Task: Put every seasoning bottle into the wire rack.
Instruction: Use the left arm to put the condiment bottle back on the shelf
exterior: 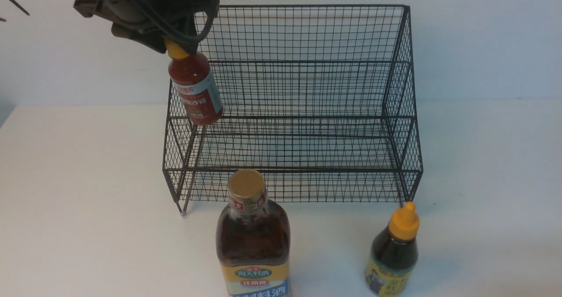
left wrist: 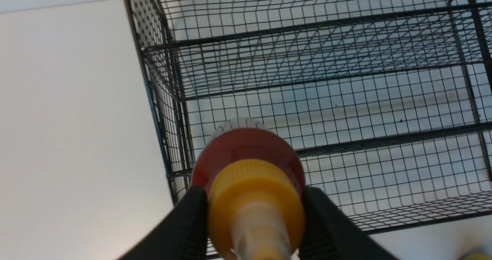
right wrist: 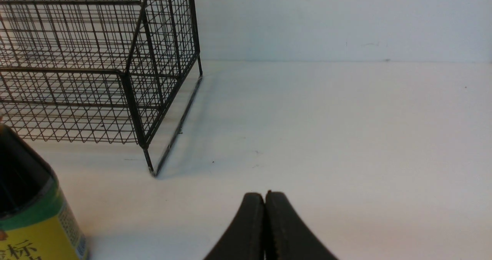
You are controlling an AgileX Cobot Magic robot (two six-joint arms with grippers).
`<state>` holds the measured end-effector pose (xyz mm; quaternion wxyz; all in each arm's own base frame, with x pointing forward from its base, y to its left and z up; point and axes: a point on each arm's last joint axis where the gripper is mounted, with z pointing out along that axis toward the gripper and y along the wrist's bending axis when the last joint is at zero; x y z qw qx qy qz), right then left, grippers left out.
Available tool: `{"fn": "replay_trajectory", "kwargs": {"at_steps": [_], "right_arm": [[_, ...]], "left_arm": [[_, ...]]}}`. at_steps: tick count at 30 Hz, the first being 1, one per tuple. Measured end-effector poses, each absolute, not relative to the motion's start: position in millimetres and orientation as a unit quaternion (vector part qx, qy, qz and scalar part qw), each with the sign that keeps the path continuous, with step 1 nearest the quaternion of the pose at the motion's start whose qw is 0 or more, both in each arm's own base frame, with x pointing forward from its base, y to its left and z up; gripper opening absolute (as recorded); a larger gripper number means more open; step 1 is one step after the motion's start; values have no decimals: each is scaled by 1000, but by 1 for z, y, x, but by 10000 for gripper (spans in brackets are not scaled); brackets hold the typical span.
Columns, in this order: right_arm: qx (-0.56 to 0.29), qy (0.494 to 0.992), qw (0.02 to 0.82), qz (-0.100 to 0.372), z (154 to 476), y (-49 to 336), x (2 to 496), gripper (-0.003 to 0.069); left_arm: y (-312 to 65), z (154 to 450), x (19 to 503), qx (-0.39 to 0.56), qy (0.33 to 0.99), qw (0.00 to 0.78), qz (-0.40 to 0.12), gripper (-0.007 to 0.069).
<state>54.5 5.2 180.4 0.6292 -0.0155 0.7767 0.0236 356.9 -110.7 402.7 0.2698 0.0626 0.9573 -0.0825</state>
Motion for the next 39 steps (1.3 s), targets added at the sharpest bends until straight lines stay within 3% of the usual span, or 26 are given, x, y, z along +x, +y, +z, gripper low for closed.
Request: {"fn": "replay_trajectory", "kwargs": {"at_steps": [9, 27, 39], "right_arm": [[-15, 777, 629, 24, 180, 5, 54, -8], [-15, 777, 629, 24, 180, 5, 54, -8], [-15, 777, 629, 24, 180, 5, 54, -8]], "left_arm": [[-112, 395, 343, 95, 956, 253, -113, 275], [-101, 370, 340, 99, 971, 210, -53, 275], [-108, 326, 367, 99, 982, 157, -37, 275]]}}
